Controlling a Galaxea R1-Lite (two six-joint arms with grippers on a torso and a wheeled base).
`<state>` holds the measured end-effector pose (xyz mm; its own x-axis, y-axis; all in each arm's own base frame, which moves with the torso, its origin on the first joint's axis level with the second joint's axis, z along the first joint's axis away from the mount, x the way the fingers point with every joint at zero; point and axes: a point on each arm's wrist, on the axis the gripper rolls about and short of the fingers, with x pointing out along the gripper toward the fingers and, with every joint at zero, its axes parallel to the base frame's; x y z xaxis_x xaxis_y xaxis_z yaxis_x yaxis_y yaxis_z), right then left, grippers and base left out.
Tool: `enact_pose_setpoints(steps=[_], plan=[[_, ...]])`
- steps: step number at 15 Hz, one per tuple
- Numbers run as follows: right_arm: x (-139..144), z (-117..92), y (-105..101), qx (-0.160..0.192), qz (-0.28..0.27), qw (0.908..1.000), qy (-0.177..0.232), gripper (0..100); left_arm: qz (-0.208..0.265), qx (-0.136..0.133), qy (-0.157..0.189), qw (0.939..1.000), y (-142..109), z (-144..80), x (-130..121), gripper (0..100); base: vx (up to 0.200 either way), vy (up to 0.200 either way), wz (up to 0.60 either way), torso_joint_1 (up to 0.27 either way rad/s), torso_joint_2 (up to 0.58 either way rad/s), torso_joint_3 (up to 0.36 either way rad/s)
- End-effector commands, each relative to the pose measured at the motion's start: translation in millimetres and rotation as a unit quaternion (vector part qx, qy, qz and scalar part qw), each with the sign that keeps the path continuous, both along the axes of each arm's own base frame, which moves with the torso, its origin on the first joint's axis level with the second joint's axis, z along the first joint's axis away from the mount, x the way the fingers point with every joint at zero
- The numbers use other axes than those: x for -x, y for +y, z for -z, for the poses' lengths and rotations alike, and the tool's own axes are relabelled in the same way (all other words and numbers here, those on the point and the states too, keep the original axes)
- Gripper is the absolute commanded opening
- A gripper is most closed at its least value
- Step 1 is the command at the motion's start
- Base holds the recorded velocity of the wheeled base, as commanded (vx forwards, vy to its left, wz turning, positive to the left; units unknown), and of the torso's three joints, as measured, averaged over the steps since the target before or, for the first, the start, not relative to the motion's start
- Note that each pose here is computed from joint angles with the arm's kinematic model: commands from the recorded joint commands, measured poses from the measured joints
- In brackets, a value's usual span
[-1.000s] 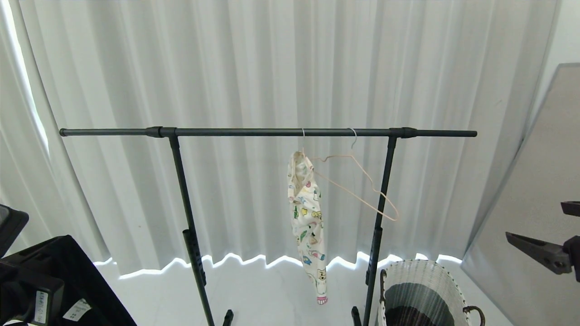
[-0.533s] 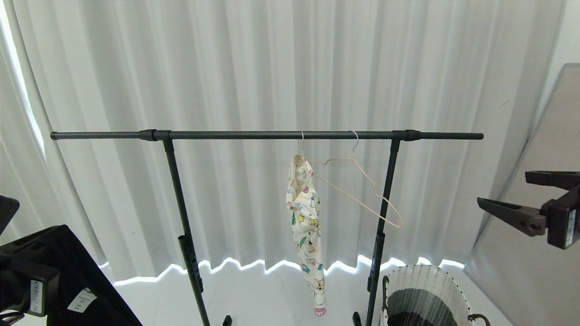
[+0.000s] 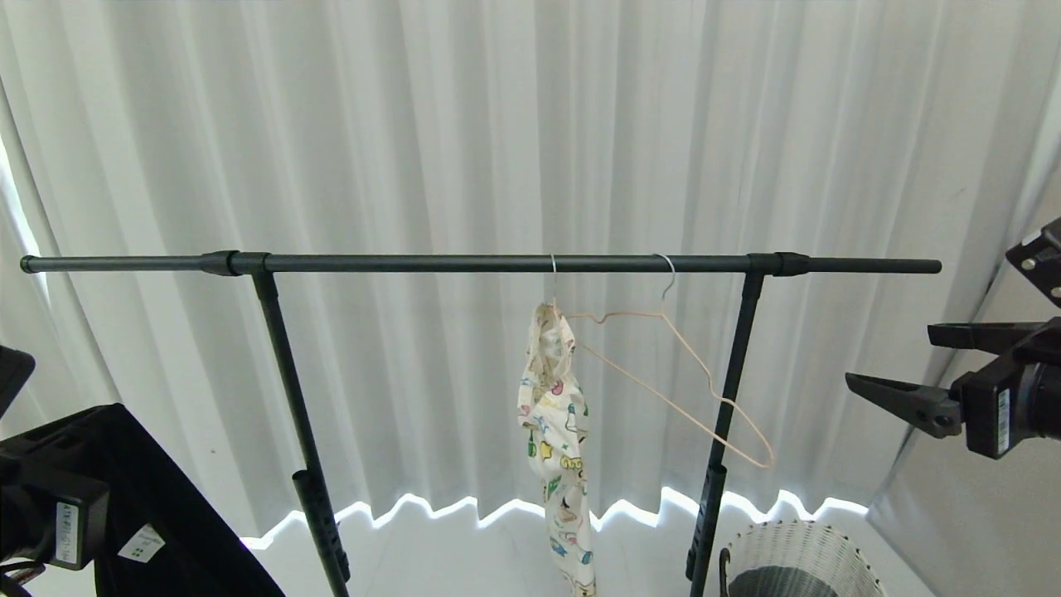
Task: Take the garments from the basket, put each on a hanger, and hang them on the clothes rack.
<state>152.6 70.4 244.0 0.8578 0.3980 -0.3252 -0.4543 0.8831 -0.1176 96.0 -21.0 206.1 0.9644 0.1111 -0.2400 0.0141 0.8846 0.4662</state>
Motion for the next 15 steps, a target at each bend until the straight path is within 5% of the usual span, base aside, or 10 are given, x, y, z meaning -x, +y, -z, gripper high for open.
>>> enact_pose_setpoints(steps=[1,7,12,15], plan=[[-3,2,1,0.003,-0.001,1.0000,0.006,100,-0.001,-0.001,0.004,1.0000,-1,0,-3,0,0.200,0.000,0.00,0.002,0.00,0.002],[-12,14,16,0.010,-0.042,0.9983,0.039,100,0.009,0.001,0.002,1.0000,-2,-2,-3,0,0.133,0.000,0.00,-0.001,0.00,0.002],[-47,52,46,0.006,-0.121,0.9875,0.101,100,0.034,0.001,0.003,0.9994,-7,-3,-4,0,0.000,0.000,0.00,0.000,0.00,0.000],[-68,80,55,0.010,-0.118,0.9840,0.133,100,0.032,0.005,-0.010,0.9994,-8,-12,-7,0,0.000,0.000,0.00,0.000,0.00,0.000]])
